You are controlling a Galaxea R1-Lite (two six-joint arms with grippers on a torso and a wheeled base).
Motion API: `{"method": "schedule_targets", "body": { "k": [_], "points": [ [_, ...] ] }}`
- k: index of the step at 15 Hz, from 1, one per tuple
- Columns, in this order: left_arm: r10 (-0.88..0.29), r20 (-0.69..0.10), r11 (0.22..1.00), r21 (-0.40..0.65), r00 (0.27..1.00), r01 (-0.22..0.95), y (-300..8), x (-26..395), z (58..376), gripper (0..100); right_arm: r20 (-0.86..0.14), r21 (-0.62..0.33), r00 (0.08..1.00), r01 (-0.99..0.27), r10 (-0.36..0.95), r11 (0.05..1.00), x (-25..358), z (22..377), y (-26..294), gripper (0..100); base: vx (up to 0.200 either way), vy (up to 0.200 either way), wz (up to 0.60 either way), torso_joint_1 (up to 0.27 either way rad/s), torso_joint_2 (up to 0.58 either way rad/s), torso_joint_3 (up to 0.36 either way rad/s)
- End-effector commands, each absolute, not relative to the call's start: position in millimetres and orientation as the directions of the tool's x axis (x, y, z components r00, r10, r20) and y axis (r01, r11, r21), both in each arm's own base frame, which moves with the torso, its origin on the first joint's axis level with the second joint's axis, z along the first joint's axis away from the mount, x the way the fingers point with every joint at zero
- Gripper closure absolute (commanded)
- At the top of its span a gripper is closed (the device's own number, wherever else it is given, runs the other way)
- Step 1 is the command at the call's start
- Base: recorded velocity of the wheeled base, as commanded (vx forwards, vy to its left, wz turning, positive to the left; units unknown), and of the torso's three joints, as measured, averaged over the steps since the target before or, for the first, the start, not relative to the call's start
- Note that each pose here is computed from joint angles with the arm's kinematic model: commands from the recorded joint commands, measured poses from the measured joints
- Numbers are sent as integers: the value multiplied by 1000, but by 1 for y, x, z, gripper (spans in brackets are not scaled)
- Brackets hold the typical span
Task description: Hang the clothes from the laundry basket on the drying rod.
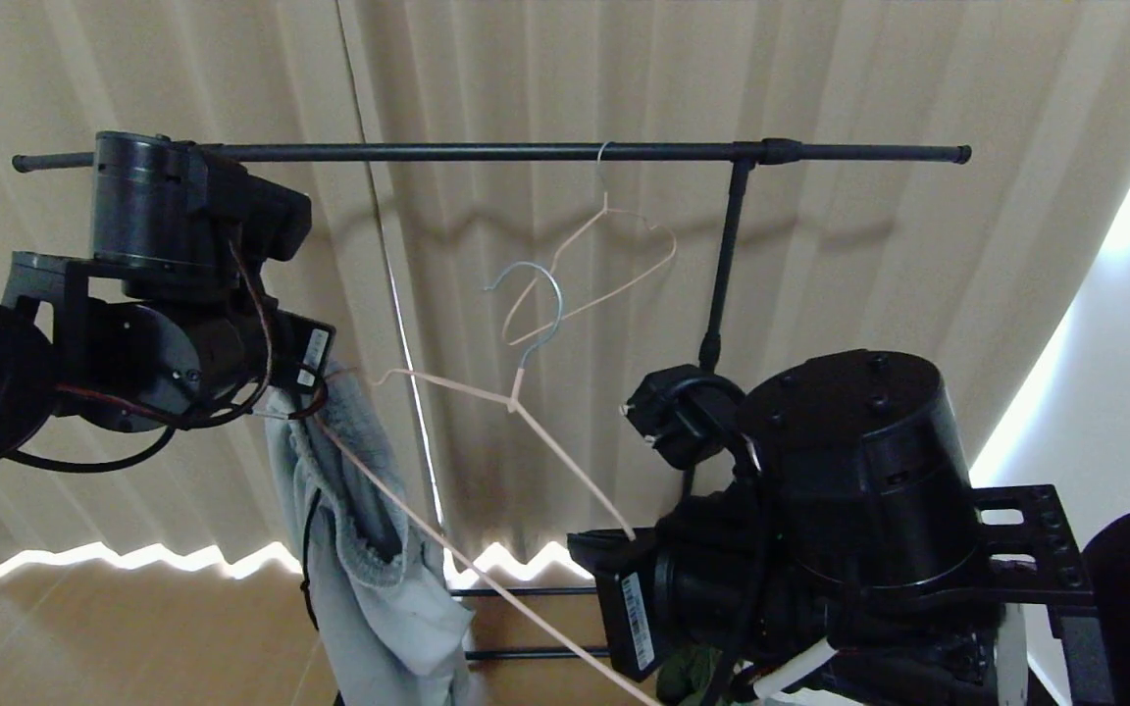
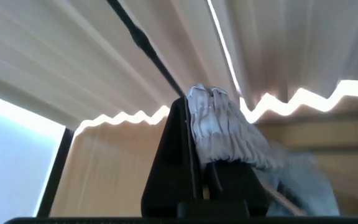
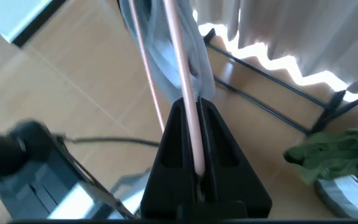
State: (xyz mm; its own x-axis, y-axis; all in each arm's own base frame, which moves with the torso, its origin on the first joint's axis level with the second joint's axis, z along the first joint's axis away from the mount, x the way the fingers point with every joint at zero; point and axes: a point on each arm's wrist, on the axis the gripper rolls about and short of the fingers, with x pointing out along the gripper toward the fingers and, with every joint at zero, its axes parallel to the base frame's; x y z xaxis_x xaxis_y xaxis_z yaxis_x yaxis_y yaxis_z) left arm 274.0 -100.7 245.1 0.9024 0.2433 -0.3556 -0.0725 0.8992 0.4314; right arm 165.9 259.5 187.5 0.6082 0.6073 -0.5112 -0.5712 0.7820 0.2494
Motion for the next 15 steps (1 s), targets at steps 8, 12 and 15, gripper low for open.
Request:
{"method": "schedule_targets", "body": {
  "k": [8,12,15],
  "points": [
    [186,-326,922,384,927,-49,-110,255,259,100,-519,252,604,-568,605,784,179,177,284,100,0,0,0,0,0,0],
    [146,-330,938,346,933,-25,-121,251,258,100,-502,262,585,-598,636,757,171,182,295,100,0,0,0,0,0,0],
    [183,-325,932,357,928,-59,-113,253,259,100,-498,238,627,-565,599,790,173,182,293,100,0,0,0,0,0,0]
  ]
}}
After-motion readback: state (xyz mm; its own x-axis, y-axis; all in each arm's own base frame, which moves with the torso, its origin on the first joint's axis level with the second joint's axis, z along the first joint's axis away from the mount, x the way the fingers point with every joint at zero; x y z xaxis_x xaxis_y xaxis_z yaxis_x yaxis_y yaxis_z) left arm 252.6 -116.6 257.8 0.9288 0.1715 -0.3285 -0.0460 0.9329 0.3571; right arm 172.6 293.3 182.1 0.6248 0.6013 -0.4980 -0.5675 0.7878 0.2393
